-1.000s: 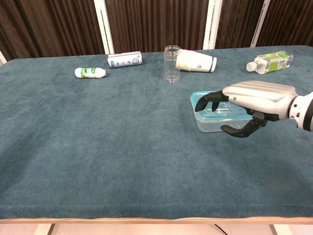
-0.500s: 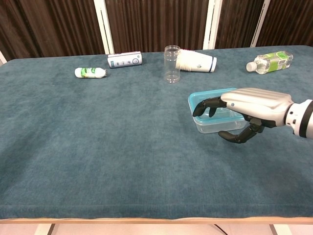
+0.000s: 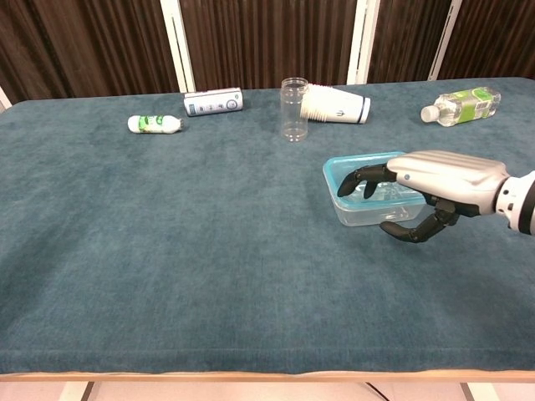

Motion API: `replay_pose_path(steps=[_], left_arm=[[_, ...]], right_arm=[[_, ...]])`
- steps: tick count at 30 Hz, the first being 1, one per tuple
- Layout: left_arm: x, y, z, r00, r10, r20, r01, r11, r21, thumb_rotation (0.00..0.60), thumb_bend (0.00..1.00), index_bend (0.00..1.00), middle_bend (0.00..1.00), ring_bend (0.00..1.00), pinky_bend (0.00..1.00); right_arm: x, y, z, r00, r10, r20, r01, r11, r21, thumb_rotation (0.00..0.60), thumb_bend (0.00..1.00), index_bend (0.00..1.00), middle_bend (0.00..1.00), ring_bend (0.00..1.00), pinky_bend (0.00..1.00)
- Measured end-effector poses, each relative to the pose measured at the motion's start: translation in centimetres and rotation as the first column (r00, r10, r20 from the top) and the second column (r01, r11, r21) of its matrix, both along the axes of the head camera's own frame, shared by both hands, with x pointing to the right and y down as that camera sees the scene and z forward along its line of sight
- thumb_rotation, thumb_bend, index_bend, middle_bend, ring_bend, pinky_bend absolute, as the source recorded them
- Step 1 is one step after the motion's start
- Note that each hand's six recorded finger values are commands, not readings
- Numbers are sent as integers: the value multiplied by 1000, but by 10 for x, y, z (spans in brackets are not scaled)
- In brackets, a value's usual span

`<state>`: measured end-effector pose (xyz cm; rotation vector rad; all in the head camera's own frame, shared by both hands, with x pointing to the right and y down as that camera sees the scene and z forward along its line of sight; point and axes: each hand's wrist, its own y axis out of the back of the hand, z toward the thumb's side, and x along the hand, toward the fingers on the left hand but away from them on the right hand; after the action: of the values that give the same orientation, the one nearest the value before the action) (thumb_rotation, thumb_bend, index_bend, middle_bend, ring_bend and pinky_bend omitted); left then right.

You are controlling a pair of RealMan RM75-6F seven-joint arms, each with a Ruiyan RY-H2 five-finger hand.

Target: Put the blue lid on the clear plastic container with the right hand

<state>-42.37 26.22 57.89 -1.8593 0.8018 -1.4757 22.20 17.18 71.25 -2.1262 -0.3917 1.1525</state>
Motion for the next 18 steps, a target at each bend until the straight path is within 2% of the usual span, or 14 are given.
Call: replay_pose_path(steps=[9,18], left_arm=[[0,0,0,1000,-1,0,1,1000,0,600,478,173,76,80,299],[0,0,0,1000,1,2,-1,1000,-2,600,479,172,76,80,299]], right_arm=[[4,1,4,1000,9,-1,-9,1000,-15,600,603,334,324,304,290],[4,-15,-16,998,41,48,-44,996,75,600,603,330,324,304,287]])
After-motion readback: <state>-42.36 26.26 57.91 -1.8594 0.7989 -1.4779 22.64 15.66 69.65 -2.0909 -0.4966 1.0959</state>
